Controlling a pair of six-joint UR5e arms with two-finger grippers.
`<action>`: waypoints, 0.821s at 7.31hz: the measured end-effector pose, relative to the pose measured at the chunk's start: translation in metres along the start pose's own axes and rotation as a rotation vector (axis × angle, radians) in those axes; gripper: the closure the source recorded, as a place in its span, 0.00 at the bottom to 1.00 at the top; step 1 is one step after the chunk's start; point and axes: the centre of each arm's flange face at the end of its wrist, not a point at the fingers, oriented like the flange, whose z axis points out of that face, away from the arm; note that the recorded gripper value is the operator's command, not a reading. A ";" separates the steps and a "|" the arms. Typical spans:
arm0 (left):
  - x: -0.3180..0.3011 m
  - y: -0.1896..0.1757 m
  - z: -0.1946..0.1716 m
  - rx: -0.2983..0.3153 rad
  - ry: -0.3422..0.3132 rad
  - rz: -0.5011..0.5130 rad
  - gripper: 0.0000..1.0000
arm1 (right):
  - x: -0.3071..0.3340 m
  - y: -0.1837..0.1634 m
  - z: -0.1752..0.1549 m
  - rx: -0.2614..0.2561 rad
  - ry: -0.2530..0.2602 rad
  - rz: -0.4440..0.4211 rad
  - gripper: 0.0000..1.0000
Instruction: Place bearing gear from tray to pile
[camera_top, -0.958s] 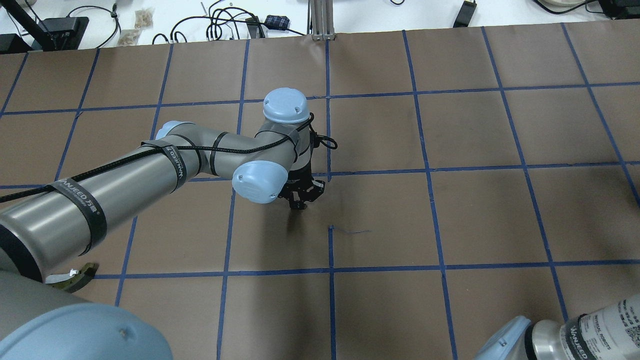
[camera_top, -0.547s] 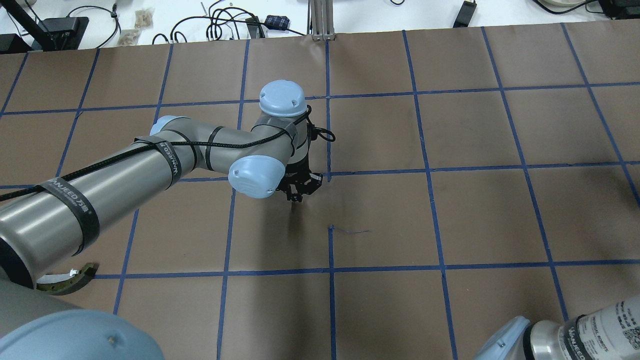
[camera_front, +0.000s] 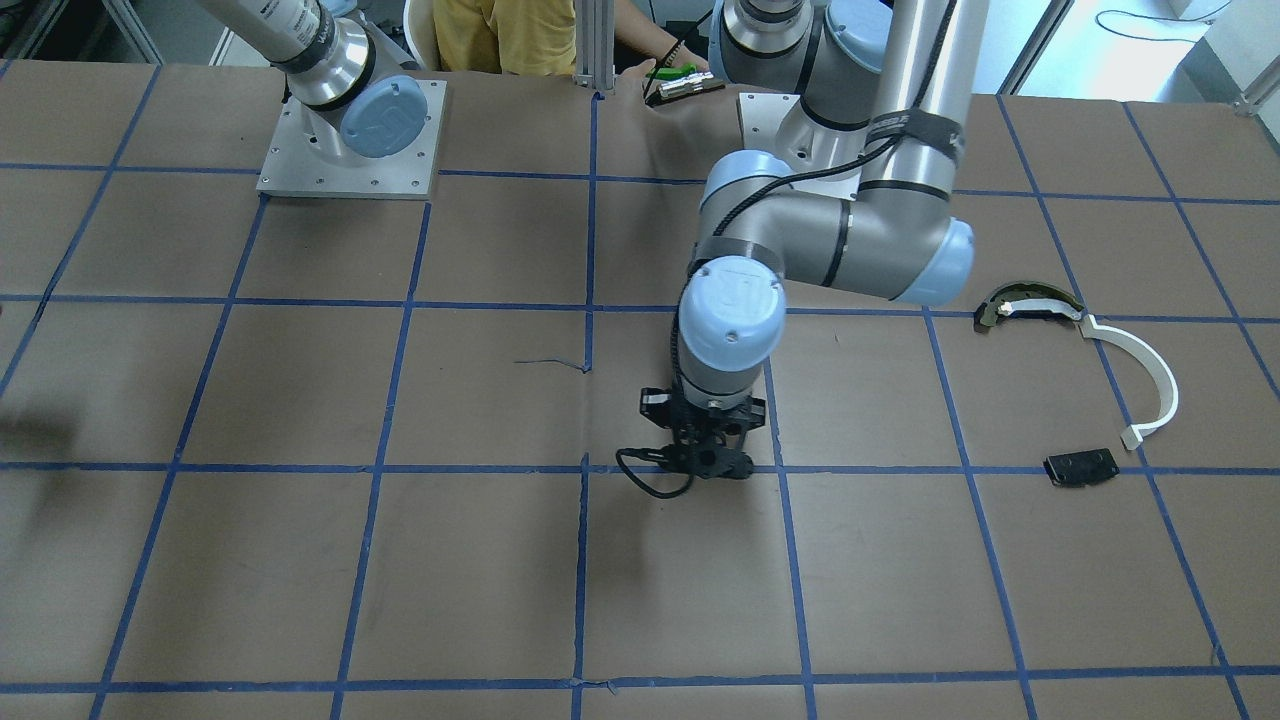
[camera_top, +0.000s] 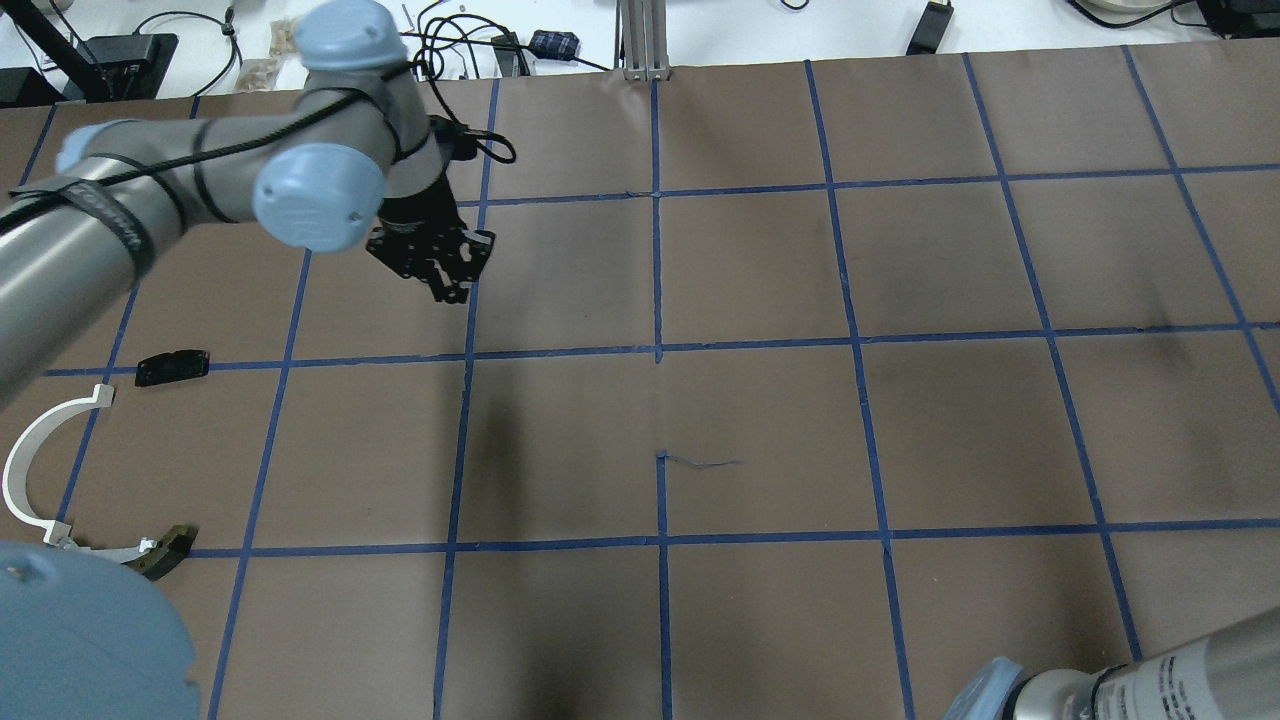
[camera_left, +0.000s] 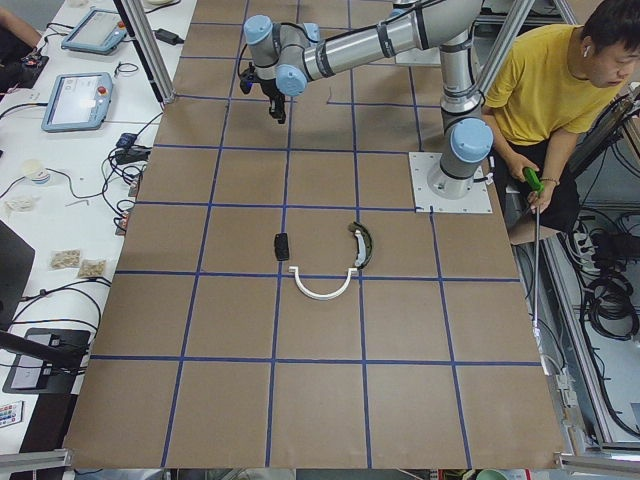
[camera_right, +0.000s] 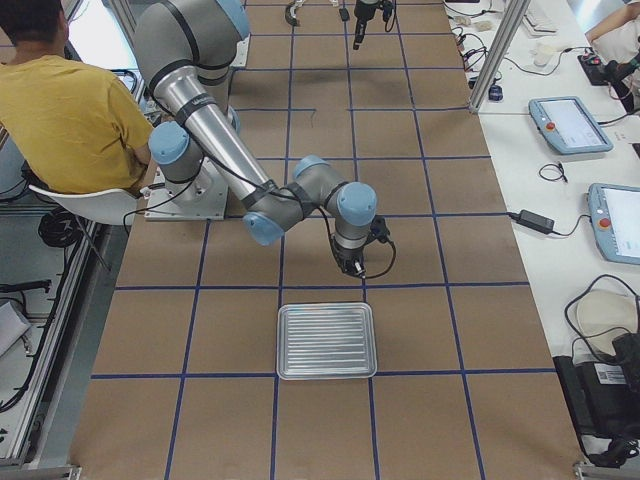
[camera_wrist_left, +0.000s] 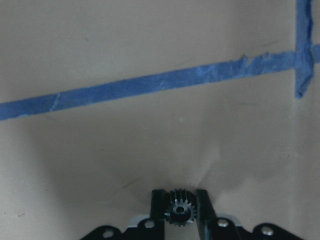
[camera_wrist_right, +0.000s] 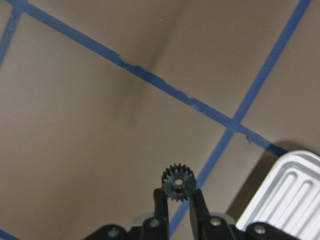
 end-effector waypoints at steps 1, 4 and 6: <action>-0.066 0.005 -0.003 -0.025 0.002 0.011 1.00 | -0.050 -0.033 -0.008 -0.001 -0.001 0.035 1.00; -0.227 0.044 0.022 -0.093 0.033 0.035 1.00 | -0.237 -0.112 0.014 -0.031 -0.041 0.188 1.00; -0.312 0.081 0.049 -0.127 0.079 0.012 1.00 | -0.367 -0.160 0.034 0.020 -0.016 0.299 1.00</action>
